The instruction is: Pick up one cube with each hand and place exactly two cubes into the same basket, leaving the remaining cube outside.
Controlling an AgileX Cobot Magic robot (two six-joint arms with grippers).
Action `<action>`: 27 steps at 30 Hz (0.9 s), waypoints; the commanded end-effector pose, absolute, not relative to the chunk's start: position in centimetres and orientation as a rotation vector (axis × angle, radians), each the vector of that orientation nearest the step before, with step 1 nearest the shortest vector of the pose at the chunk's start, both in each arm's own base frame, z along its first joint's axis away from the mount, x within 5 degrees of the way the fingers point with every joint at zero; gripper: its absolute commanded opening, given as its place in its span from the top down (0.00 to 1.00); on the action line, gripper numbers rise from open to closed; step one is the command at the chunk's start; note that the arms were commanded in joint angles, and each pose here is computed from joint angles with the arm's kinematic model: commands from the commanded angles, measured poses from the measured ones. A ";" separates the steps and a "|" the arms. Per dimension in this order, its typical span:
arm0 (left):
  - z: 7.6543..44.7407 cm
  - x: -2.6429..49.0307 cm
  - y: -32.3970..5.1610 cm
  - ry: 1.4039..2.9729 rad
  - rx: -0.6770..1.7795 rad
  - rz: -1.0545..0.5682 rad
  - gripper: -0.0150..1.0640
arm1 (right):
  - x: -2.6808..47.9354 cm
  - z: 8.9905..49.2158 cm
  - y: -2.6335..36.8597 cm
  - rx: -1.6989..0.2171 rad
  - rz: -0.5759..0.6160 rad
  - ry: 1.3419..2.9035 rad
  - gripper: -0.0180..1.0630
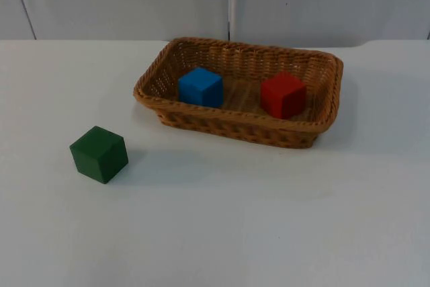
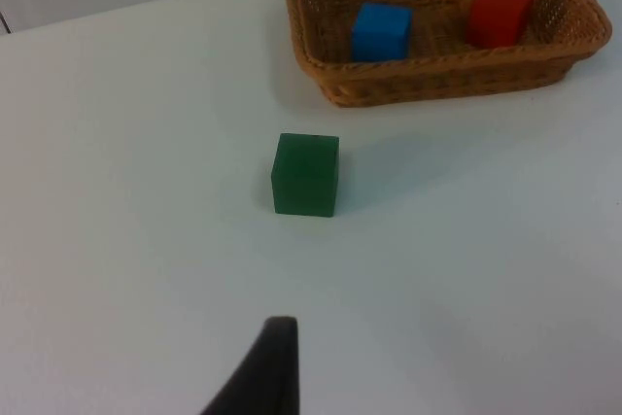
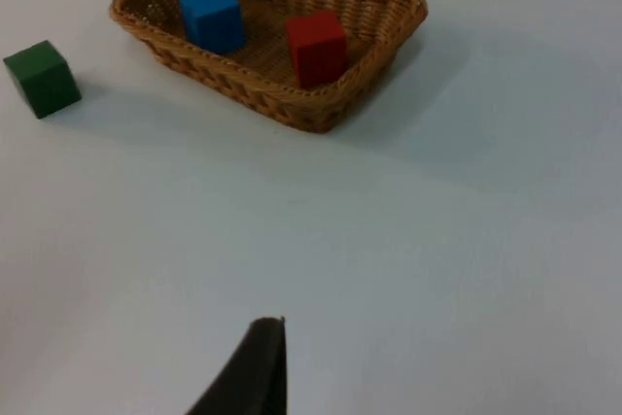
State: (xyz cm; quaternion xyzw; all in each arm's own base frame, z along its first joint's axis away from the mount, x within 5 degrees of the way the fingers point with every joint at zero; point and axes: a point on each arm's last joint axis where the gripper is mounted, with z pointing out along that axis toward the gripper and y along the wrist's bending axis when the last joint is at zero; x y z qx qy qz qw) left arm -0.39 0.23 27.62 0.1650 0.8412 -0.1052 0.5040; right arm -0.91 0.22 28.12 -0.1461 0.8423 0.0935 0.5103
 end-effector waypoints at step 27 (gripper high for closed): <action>27.5 -0.4 0.3 2.036 0.391 -0.247 0.01 | -0.8 28.0 0.4 -0.122 0.089 2.040 0.01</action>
